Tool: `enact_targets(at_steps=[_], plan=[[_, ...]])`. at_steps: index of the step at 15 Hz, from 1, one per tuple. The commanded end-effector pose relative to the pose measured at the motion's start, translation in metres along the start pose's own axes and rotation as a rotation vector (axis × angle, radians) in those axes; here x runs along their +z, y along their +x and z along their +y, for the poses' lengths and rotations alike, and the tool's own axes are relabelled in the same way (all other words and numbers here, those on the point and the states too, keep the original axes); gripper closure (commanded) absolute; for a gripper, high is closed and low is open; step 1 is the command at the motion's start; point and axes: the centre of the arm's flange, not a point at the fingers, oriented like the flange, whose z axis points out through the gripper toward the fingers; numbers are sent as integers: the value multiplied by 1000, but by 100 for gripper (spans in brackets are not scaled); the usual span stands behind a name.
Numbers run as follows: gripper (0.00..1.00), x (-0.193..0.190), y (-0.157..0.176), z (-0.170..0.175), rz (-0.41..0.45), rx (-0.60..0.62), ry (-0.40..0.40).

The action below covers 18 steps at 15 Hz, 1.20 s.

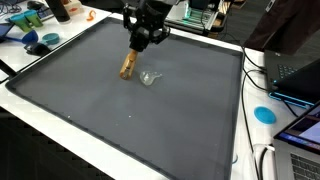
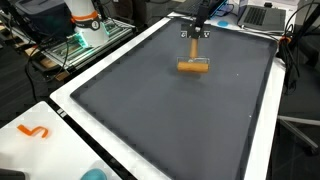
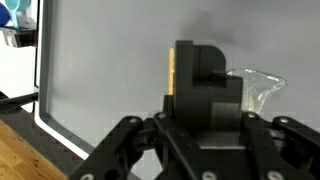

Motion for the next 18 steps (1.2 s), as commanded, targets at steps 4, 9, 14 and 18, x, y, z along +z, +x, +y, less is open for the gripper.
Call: enact_targets(at_steps=[4, 9, 14, 18], plan=[[76, -46, -25, 21, 24, 39, -2], [76, -72, -35, 30, 78, 12, 54], [76, -95, -44, 32, 107, -25, 126], [76, -110, -50, 28, 129, -91, 199]])
